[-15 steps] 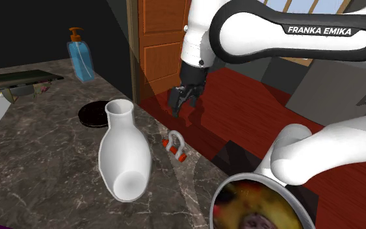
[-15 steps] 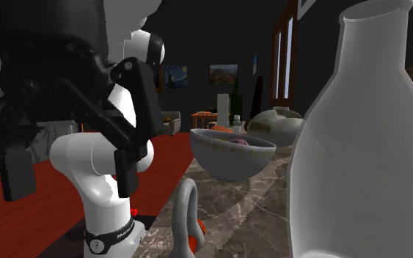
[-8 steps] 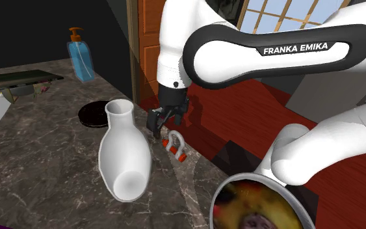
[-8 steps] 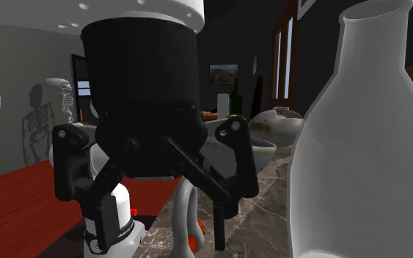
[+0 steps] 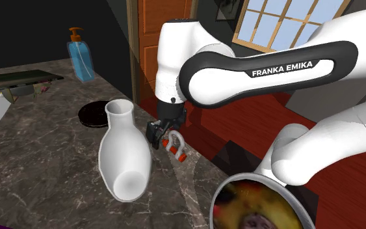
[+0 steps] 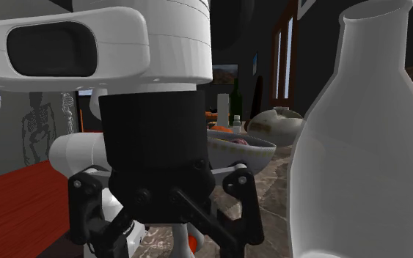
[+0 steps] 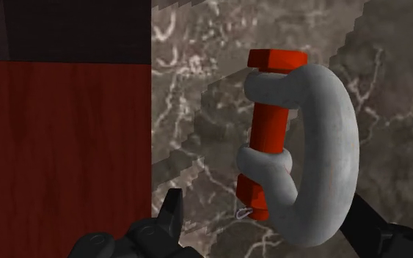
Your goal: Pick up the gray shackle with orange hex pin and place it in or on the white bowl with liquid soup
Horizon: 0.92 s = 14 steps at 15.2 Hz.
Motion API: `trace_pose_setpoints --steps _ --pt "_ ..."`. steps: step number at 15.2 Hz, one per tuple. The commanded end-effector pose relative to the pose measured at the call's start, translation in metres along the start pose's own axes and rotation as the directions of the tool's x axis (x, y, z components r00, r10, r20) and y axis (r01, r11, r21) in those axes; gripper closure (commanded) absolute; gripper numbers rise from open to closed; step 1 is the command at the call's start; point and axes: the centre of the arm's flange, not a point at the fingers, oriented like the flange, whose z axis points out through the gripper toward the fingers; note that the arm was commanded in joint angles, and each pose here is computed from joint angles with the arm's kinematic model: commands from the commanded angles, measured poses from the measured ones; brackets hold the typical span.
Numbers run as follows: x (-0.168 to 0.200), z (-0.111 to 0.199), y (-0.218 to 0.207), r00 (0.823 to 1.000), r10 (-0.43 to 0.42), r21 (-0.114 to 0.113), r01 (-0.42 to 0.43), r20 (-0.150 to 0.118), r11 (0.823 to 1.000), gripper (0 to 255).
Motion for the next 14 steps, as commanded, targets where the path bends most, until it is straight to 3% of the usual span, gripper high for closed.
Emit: trace_pose_setpoints --steps 1,6,7,14 --pt "-0.0001 0.0014 -0.0001 1.000 0.000 0.000 0.000 0.000 1.000 0" --pt "-0.0001 0.0013 -0.0001 1.000 0.000 0.000 0.000 0.000 1.000 0" --pt "-0.0001 0.0013 -0.0001 1.000 0.000 0.000 0.000 0.000 1.000 255" --pt "-0.0004 0.0014 -0.0003 1.000 0.000 0.000 0.000 0.000 1.000 255"
